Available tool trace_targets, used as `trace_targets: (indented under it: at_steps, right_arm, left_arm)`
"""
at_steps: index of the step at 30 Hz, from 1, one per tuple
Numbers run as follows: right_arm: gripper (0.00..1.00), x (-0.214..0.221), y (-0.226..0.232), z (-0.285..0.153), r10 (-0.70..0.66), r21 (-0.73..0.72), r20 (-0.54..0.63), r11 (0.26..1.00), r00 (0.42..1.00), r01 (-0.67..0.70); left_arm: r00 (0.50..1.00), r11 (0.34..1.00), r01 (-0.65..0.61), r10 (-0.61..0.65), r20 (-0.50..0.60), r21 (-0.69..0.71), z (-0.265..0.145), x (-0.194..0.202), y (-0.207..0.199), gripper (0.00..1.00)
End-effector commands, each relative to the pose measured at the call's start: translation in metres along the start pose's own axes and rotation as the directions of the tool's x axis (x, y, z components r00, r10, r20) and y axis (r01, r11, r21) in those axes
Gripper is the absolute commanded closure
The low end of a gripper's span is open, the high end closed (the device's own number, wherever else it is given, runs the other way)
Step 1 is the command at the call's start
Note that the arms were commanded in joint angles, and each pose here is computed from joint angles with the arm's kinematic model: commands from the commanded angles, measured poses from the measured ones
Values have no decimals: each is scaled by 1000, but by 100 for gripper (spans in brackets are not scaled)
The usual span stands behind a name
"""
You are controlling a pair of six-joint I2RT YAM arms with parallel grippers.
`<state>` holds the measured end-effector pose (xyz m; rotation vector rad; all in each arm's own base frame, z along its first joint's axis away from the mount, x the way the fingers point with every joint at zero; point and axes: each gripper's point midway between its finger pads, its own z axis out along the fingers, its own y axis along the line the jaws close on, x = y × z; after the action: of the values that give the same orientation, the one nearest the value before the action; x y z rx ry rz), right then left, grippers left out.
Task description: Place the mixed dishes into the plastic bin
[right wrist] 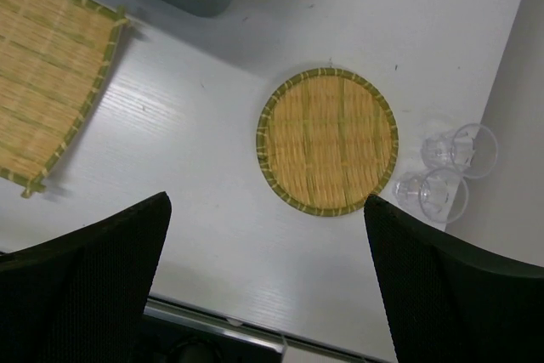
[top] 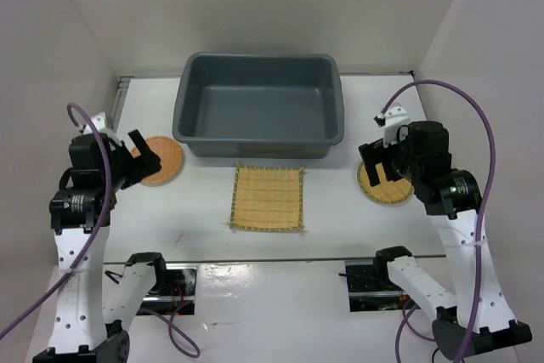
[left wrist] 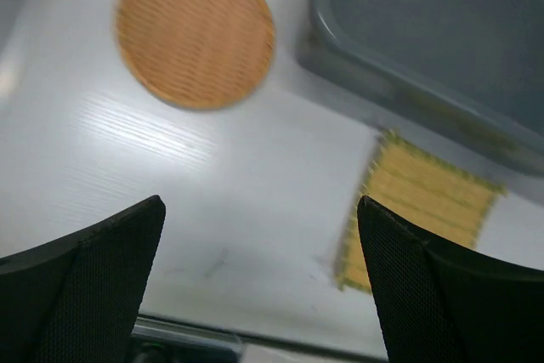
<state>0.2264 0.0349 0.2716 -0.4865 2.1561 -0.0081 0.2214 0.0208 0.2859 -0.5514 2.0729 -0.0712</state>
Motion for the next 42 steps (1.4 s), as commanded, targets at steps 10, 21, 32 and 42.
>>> trace_targets:
  at_steps: [10, 21, 32, 42]
  right_arm:
    - [2, 12, -11, 12, -74, 63, -61, 995, 995, 77]
    - [65, -25, 18, 18, -274, -108, 111, 952, 955, 286]
    - [100, 21, 161, 76, -650, -488, 305, 521, 696, 700]
    - [100, 53, 215, 138, -719, -476, 377, 389, 583, 788]
  left_arm:
    - [799, 766, 383, 6, -601, 517, 15, 188, -90, 0]
    - [728, 723, 519, -95, -679, 455, 23, 251, -94, 0]
    - [682, 793, 497, -106, -724, 352, 33, 264, -110, 0]
    - [645, 902, 353, -43, -763, 248, 67, 283, -113, 0]
